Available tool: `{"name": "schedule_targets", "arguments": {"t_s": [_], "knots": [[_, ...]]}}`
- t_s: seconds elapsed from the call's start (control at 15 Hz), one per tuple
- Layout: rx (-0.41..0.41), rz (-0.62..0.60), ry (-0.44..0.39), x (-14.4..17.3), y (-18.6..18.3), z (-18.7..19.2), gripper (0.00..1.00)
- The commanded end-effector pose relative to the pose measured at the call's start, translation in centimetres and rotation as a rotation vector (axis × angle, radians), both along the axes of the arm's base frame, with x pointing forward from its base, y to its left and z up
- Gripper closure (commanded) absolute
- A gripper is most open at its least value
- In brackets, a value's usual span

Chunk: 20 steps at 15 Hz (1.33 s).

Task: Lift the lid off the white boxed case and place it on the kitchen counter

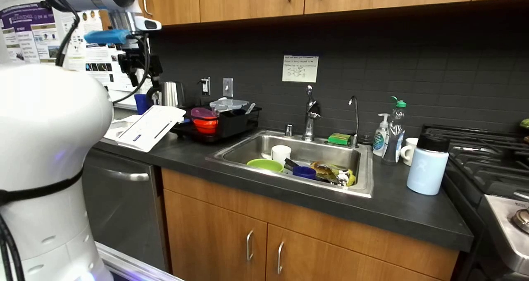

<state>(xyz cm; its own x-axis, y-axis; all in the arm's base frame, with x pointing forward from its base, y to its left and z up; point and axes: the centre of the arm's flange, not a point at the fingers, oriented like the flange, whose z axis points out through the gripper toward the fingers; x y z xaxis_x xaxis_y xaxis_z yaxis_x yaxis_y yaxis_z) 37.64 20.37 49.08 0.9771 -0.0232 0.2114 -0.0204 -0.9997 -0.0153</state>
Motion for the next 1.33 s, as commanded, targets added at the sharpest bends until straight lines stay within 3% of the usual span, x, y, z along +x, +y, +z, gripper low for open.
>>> {"name": "schedule_targets", "arguments": {"t_s": [0.0, 0.33, 0.4, 1.27], "knots": [[-0.093, 0.122, 0.137, -4.3, -2.4, 3.4, 0.0], [-0.163, 0.283, 0.277, -7.3, -4.3, 3.3, 0.0], [-0.157, 0.223, 0.247, -6.6, -3.1, 2.9, 0.0], [-0.167, 0.272, 0.268, -7.1, -3.5, 2.9, 0.0]]}}
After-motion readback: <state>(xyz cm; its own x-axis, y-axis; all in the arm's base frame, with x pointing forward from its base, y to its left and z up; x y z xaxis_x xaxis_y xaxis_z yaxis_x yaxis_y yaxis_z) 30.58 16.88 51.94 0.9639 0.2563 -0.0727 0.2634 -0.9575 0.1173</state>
